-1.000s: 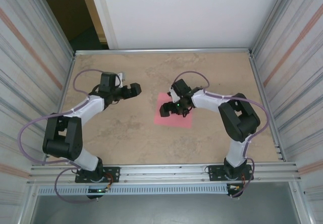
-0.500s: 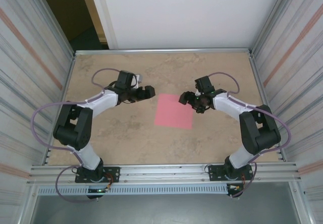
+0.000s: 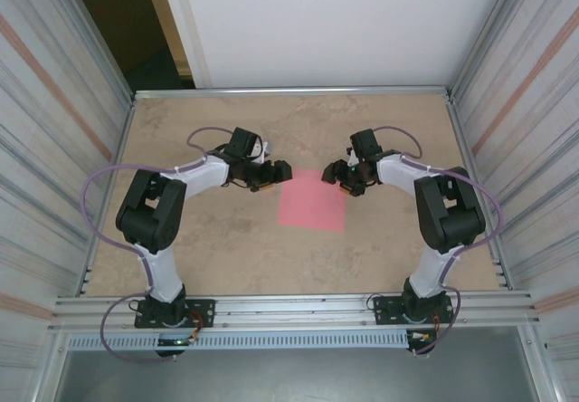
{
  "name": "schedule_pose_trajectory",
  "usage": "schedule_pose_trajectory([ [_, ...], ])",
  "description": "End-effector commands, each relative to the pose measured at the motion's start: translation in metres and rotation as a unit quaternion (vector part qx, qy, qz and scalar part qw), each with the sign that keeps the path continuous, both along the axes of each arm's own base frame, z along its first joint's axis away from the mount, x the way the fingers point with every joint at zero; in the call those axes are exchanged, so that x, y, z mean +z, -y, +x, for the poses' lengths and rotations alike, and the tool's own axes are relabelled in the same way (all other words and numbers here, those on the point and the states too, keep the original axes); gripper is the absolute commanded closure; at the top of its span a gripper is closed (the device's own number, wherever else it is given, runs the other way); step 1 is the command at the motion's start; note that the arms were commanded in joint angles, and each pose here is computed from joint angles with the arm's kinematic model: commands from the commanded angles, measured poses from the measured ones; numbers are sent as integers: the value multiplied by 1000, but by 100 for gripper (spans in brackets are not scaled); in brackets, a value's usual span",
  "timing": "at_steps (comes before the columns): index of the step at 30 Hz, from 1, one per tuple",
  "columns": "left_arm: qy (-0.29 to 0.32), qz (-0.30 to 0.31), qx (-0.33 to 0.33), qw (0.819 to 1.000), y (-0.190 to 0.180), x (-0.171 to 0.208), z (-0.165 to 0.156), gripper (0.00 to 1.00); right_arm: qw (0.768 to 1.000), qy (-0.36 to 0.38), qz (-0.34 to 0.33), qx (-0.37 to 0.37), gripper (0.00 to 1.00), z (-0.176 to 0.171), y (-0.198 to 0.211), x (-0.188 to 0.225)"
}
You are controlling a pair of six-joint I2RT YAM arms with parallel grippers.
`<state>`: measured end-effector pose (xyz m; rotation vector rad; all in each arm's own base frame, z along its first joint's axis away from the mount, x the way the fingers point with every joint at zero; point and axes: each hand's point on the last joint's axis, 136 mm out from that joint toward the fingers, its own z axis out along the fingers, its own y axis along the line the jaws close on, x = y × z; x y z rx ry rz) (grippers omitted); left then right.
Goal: Fold a paper plane with a square sheet of paper (pick it up from the middle)
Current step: Move the square sheet of paper to the center of the table.
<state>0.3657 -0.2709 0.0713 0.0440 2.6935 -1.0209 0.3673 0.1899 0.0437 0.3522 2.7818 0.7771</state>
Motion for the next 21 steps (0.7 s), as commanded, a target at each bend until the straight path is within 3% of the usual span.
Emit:
schedule_pose_trajectory([
  [1,-7,13,28,1000,-10,6,3,21,999,-8,-12,50,38,-3,-10,-10],
  [7,-26,-17,70,997,-32,3,2,20,990,-35,-58,125,38,-21,-27,-37],
  [12,-29,1,94,995,-50,0,-4,20,979,-31,-66,192,38,-32,-56,-43],
  [15,-37,21,104,994,-59,-6,-11,22,982,-21,-62,177,38,-23,-62,-30],
  [21,-59,22,107,992,-58,-2,-32,24,994,24,24,103,38,-8,-59,34],
])
